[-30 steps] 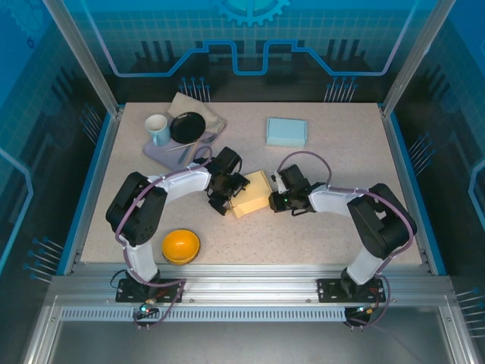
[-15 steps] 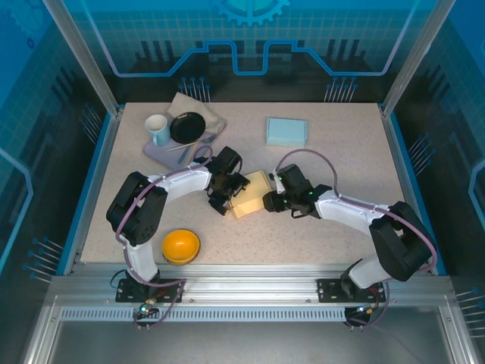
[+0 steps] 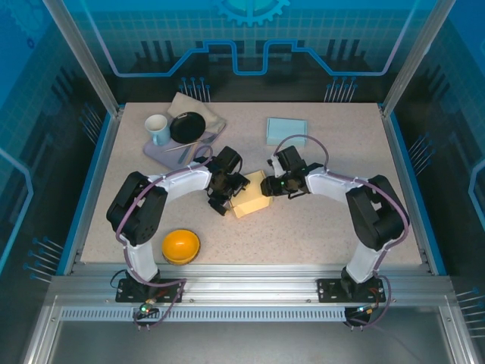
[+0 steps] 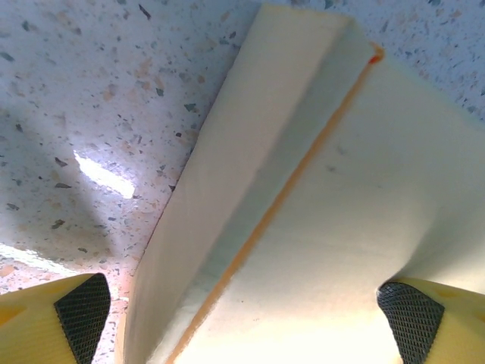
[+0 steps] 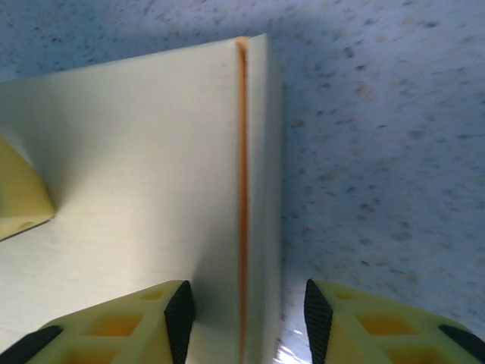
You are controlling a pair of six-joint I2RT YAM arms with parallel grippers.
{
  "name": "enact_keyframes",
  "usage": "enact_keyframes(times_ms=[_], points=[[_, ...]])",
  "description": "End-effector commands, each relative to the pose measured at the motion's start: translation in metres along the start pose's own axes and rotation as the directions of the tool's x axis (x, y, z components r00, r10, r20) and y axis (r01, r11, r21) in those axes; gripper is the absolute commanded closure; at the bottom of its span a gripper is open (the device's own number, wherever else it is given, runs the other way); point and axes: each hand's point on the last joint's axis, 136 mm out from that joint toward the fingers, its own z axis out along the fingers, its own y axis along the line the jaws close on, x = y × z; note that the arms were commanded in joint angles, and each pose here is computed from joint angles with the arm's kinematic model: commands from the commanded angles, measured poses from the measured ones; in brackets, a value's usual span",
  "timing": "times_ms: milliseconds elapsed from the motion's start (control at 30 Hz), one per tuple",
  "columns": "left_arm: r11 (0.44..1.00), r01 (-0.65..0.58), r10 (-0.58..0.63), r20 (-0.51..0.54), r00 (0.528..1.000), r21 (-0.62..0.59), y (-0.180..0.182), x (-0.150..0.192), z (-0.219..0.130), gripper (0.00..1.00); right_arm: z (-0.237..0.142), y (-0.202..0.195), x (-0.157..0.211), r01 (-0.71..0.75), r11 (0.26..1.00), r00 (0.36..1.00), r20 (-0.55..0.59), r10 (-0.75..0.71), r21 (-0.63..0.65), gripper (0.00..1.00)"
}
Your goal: Fold the paper box
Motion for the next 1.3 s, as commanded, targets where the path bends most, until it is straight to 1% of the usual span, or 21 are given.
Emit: enact_keyframes(times_ms=[0, 200, 433, 667, 800, 967, 1267], points=[[0.972, 0.039, -0.046, -0.024, 0.999, -0.232, 0.059, 0.006, 0.019, 0.02, 0.009, 0.007, 0.009, -0.019, 0.999, 0.998, -0.055, 0.017, -0.042, 0.56], [0.976, 0.026, -0.036, -0.043, 0.998, -0.217, 0.048, 0.017, 0.013, 0.02, 0.011, 0.012, 0.020, -0.036, 0.998, 0.996, -0.080, 0.032, -0.045, 0.58], [0.979, 0.021, -0.034, -0.061, 0.998, -0.203, 0.040, 0.027, 0.015, 0.02, 0.010, 0.015, 0.028, -0.064, 0.997, 0.995, -0.083, 0.060, -0.046, 0.60], [0.982, 0.054, -0.068, -0.073, 0.995, -0.179, 0.033, 0.032, 0.021, 0.03, 0.010, 0.020, 0.031, -0.058, 0.997, 0.995, -0.085, 0.053, -0.051, 0.66], [0.985, 0.074, -0.085, -0.066, 0.994, -0.153, 0.028, 0.032, 0.021, 0.06, 0.013, 0.021, 0.033, -0.056, 0.997, 0.995, -0.086, 0.051, -0.058, 0.76], [0.987, 0.089, -0.098, -0.064, 0.993, -0.134, 0.026, 0.032, 0.020, 0.09, 0.014, 0.020, 0.038, -0.058, 0.997, 0.995, -0.089, 0.052, -0.058, 0.82], [0.992, 0.092, -0.097, -0.067, 0.993, -0.082, 0.017, 0.033, 0.011, 0.14, 0.015, 0.017, 0.042, -0.053, 0.997, 0.995, -0.092, 0.048, -0.049, 0.84]])
